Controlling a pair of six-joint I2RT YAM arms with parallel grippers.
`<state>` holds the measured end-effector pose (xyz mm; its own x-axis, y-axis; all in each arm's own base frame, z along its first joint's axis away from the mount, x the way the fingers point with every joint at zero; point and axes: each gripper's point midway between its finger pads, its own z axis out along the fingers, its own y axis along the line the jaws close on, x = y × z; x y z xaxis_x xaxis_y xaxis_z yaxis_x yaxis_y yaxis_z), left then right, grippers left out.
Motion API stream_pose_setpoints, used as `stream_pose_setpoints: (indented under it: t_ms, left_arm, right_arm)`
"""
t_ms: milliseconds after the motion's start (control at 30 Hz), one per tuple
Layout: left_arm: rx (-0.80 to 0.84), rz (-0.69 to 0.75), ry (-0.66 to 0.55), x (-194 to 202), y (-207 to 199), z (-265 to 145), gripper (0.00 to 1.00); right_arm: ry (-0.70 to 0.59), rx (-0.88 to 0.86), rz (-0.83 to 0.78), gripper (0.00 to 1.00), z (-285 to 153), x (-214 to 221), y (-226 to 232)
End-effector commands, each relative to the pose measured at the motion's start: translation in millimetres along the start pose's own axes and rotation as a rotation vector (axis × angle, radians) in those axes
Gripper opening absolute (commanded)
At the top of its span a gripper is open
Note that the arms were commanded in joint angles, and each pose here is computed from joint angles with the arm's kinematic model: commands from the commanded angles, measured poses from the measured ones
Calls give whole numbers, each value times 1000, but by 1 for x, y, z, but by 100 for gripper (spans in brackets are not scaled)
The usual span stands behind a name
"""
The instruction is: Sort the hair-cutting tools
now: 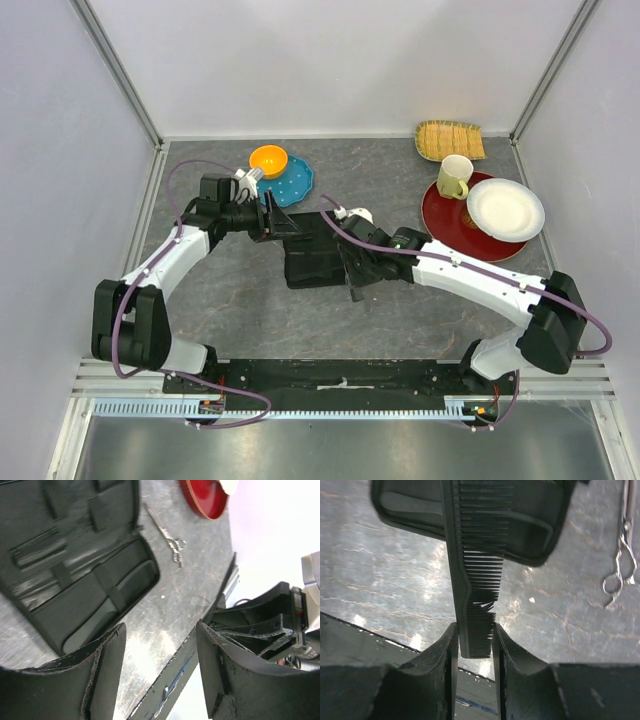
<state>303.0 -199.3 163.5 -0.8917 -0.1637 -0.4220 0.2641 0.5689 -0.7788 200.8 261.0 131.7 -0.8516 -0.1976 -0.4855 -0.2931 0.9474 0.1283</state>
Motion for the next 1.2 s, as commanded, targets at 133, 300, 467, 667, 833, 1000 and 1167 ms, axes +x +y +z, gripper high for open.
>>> stream_pose_setpoints:
  t_ms: [133, 300, 467, 667, 833, 1000, 1167]
  left_arm:
    - [292, 224, -78, -18, -88, -24, 67]
    - [285, 195, -69, -18, -90, -18, 69]
    - [305, 229, -86, -19, -103, -15, 70]
    - [271, 189, -71, -19, -96, -5, 44]
    - [188, 187, -98, -31, -89, -4, 2]
    - [95, 202, -123, -51, -90, -10, 2]
    - [60, 224, -211, -95, -114, -32, 2]
  right_arm:
    - [-153, -240, -191, 18, -21, -60, 56]
    - [-173, -325, -240, 16, -31, -68, 73]
    - [-181, -326, -253, 16, -32, -72, 75]
    - [-182, -326, -262, 15, -30, -71, 75]
    - [-201, -315, -249, 15, -33, -74, 72]
    - [-320, -319, -190, 67, -56, -99, 73]
    - [-511, -293, -88, 98, -97, -142, 66]
